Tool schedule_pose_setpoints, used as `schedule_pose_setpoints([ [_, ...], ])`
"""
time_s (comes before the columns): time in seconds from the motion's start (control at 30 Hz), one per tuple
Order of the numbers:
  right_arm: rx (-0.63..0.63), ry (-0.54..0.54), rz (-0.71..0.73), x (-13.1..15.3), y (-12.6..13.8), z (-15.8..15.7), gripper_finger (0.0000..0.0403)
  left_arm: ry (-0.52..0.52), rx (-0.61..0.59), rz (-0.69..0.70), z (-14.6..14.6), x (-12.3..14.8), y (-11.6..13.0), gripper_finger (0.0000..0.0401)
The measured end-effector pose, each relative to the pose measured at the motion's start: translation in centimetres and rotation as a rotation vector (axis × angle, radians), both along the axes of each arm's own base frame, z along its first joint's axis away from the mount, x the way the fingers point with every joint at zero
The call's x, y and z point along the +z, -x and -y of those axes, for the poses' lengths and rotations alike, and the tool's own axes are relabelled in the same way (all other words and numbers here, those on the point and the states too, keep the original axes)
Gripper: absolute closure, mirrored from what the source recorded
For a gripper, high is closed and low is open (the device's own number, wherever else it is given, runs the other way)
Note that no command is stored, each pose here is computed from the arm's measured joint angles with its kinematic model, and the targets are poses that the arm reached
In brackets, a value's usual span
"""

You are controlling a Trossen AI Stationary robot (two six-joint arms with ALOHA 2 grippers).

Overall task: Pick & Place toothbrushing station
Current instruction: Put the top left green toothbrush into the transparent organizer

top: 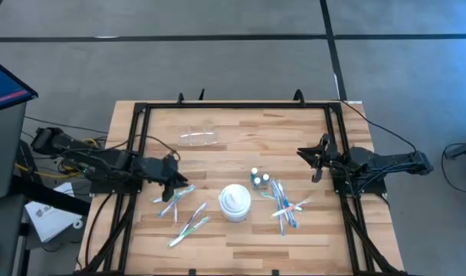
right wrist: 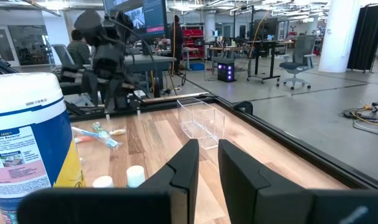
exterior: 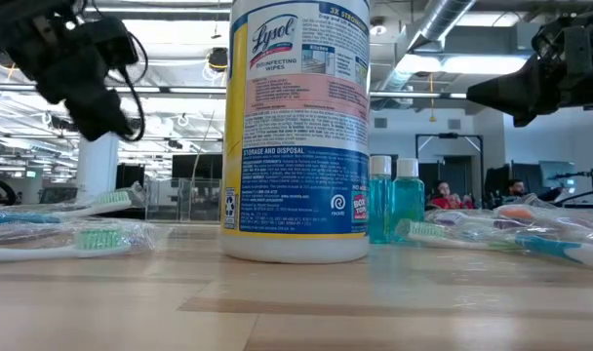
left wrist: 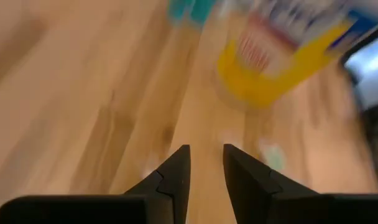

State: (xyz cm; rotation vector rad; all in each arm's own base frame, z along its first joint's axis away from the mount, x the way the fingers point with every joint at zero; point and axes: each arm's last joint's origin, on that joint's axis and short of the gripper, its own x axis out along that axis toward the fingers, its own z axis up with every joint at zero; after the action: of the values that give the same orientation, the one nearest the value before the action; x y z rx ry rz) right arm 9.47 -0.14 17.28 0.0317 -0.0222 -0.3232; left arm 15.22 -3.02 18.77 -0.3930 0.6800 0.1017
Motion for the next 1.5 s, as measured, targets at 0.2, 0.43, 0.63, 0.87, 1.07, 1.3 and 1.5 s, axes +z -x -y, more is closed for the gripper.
schedule_pose_setpoints([
  [0.2, 0.000, 0.000, -0.001, 0.0, 0.0, 0.0, 0.0349, 0.028, -0.051, -0.203, 0.8, -0.1, -1.0, 0.0311],
  [0.43, 0.000, 0.000, 0.000, 0.0, 0.0, 0.0, 0.0349, 0.035, -0.083, -0.283, 1.2, -0.3, -1.6, 0.0311],
  [0.63, 0.000, 0.000, 0.000, 0.0, 0.0, 0.0, 0.0349, 0.056, -0.049, -0.321, 1.2, -0.4, -1.5, 0.0309],
  [0.87, 0.000, 0.000, 0.000, 0.0, 0.0, 0.0, 0.0349, 0.043, -0.028, -0.344, 1.2, -0.9, -1.7, 0.0279],
  [1.07, 0.000, 0.000, 0.000, 0.0, 0.0, 0.0, 0.0349, 0.026, -0.016, -0.393, 1.2, -1.6, -2.1, 0.0254],
  [1.3, 0.000, 0.000, 0.000, 0.0, 0.0, 0.0, 0.0349, 0.007, -0.006, -0.410, 1.2, -2.0, -2.2, 0.0251],
  [1.5, 0.000, 0.000, -0.001, 0.0, 0.0, 0.0, 0.0349, 0.007, -0.006, -0.410, 1.2, -2.0, -2.3, 0.0251],
])
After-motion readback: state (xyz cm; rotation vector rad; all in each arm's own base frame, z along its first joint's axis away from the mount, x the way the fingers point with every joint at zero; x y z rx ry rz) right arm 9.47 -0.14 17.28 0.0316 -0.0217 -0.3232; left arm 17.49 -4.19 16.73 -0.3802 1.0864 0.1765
